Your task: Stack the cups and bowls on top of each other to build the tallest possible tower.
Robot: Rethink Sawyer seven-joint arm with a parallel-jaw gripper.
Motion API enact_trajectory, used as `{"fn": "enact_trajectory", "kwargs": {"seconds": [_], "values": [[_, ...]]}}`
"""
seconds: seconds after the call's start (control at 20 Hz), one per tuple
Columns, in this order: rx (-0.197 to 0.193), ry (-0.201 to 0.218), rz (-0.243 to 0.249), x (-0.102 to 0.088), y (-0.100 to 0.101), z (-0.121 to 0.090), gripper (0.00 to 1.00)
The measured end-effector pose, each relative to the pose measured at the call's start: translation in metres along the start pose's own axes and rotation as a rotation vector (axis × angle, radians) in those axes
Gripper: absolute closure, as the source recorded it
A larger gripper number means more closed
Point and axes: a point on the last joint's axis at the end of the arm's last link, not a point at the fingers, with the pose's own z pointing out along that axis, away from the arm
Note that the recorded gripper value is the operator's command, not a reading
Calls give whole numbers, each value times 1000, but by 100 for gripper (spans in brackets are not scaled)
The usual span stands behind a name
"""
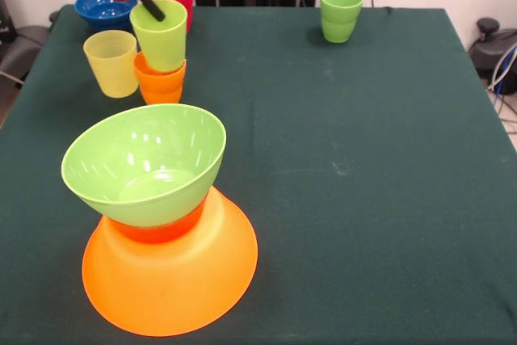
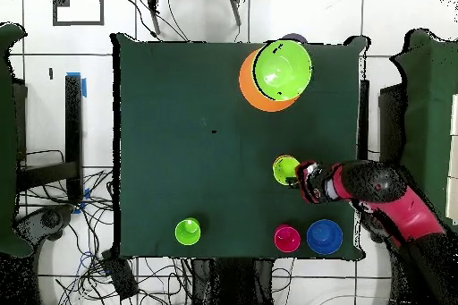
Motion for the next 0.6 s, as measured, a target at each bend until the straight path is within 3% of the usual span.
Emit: {"fn": "enact_trajectory", "kwargs": {"seconds": [0.6], "values": [[8, 16, -21, -7, -17, 15, 100]]}}
